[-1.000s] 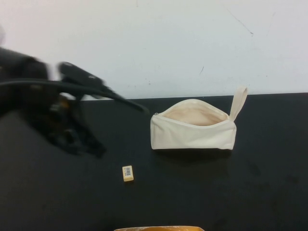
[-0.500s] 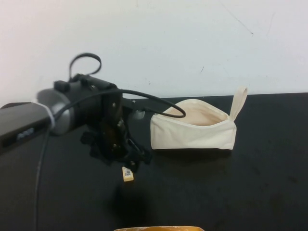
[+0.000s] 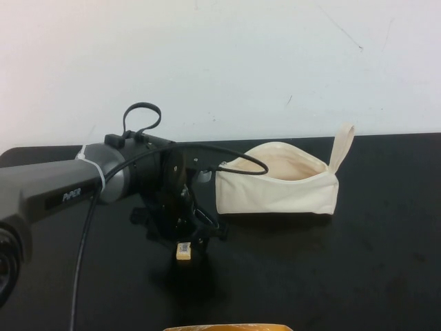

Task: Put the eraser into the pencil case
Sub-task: Pick up the eraser from the table

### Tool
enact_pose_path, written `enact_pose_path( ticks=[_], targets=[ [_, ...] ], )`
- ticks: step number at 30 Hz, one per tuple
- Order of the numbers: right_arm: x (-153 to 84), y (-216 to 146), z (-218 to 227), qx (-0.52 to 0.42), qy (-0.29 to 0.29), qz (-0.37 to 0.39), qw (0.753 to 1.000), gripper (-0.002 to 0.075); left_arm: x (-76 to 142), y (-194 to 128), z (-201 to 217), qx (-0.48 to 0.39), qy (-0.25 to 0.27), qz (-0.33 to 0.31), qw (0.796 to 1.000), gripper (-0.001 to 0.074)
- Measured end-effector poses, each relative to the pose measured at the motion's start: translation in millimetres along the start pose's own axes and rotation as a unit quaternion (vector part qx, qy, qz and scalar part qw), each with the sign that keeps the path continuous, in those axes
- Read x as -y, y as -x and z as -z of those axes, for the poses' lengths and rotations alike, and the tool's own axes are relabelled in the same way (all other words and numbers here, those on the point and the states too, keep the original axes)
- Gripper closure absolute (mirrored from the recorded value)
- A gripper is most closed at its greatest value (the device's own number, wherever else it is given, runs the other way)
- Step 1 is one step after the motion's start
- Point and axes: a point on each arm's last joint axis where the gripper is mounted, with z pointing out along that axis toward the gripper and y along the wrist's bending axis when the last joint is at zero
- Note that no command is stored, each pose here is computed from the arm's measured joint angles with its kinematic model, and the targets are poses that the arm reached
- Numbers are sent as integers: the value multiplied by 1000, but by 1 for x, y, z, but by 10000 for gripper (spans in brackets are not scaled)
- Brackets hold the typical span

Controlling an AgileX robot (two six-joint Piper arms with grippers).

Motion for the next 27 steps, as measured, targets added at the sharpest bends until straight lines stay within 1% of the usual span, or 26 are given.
enact_pose_path(
  ticks=[7,10,12,15,16,21,24,27],
  targets=[
    [0,0,0,0,0,0,1000,727,0,-1,-5,-6,1,5,1000,330],
    [0,0,0,0,0,0,1000,727,-1,-1,-5,-5,5,2,1000,355],
    [0,0,0,0,0,0,1000,727,-2,-1,-5,-6,9,-1,1000,402],
    [0,0,0,0,0,0,1000,727,-3,-2,-5,-12,17,-8,1000,538],
    [0,0,0,0,0,0,1000,727,-4,-2,-4,-13,20,-11,1000,554],
    [0,0,0,0,0,0,1000,727,-6,-6,-1,-39,31,-35,998,553],
    [0,0,0,0,0,0,1000,727,-5,-7,15,-34,29,-55,998,553],
    [0,0,0,0,0,0,1000,727,3,-4,48,12,-6,-67,998,553]
  ],
)
